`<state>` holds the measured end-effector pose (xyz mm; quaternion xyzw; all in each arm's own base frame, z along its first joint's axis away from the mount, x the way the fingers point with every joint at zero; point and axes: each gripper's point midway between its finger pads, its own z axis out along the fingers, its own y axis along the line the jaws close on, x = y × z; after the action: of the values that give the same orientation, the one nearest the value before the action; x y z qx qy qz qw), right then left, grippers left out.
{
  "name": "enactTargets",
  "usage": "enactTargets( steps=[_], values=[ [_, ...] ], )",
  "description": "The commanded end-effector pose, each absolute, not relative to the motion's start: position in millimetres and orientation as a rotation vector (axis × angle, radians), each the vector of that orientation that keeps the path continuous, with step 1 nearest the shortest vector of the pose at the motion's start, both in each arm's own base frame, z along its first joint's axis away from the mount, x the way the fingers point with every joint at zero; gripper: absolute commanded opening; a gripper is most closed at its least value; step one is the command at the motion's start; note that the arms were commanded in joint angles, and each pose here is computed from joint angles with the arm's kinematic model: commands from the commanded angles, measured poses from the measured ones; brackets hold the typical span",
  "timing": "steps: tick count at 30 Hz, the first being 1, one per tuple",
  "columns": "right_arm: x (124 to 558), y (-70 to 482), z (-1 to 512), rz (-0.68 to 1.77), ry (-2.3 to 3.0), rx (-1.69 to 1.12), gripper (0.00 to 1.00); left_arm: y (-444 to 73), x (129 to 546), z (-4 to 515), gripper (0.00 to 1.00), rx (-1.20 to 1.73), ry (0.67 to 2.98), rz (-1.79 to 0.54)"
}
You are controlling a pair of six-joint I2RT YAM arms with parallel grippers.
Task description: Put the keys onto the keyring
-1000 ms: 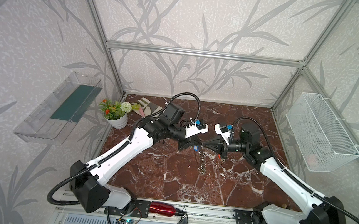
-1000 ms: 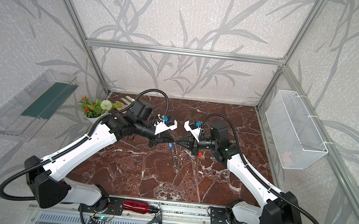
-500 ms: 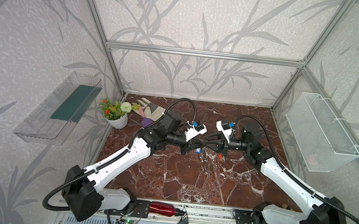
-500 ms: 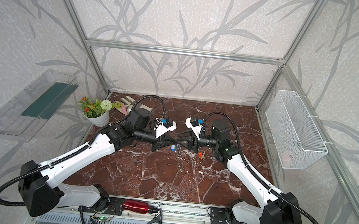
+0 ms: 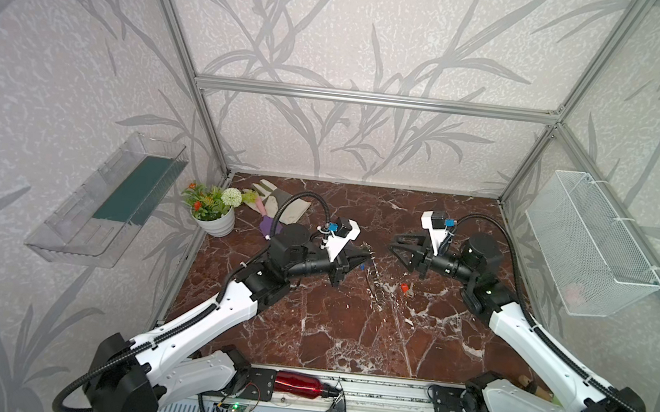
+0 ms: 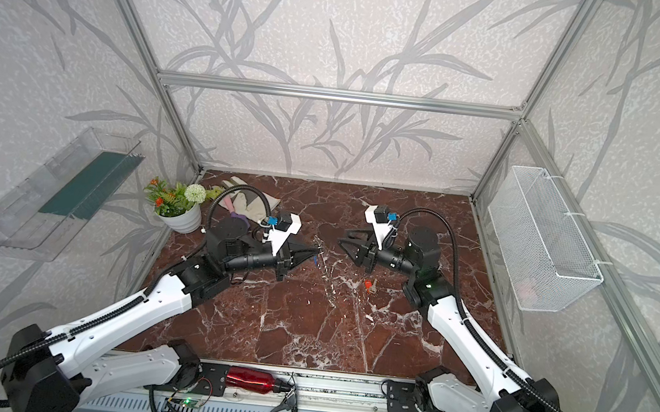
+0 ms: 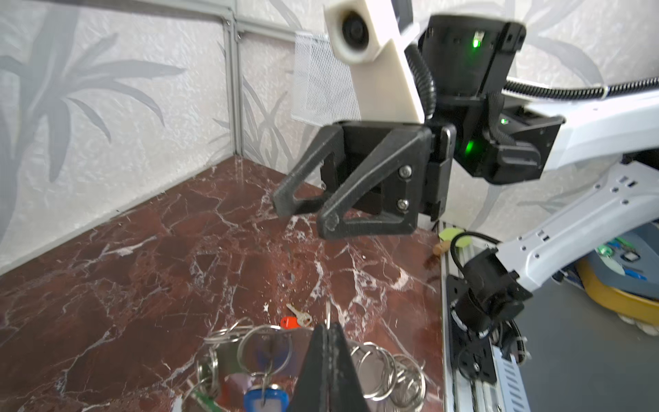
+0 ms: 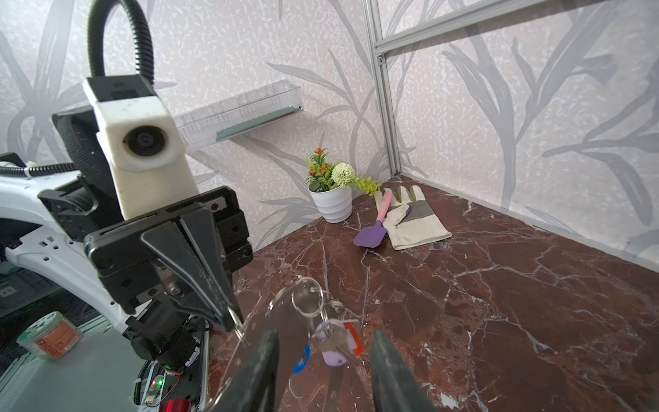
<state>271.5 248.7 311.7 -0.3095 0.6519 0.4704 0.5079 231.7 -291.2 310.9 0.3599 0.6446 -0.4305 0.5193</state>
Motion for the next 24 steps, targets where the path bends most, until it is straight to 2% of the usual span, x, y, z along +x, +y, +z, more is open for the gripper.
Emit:
enactTargets(
  steps=[1, 13, 24],
  values=[
    [270, 248, 320, 1.168, 1.541, -0.723, 0.43, -280, 232, 362, 0.0, 0.702, 1.347, -1.051],
    [261, 255, 325, 1.292, 1.516, -0.746, 0.35, -274, 224, 371, 0.0, 0.583, 1.142, -1.095],
    [253, 259, 351, 1.393, 1.433, -0.76, 0.39, -279, 222, 374, 0.0, 0.528, 1.039, -1.151]
  ],
)
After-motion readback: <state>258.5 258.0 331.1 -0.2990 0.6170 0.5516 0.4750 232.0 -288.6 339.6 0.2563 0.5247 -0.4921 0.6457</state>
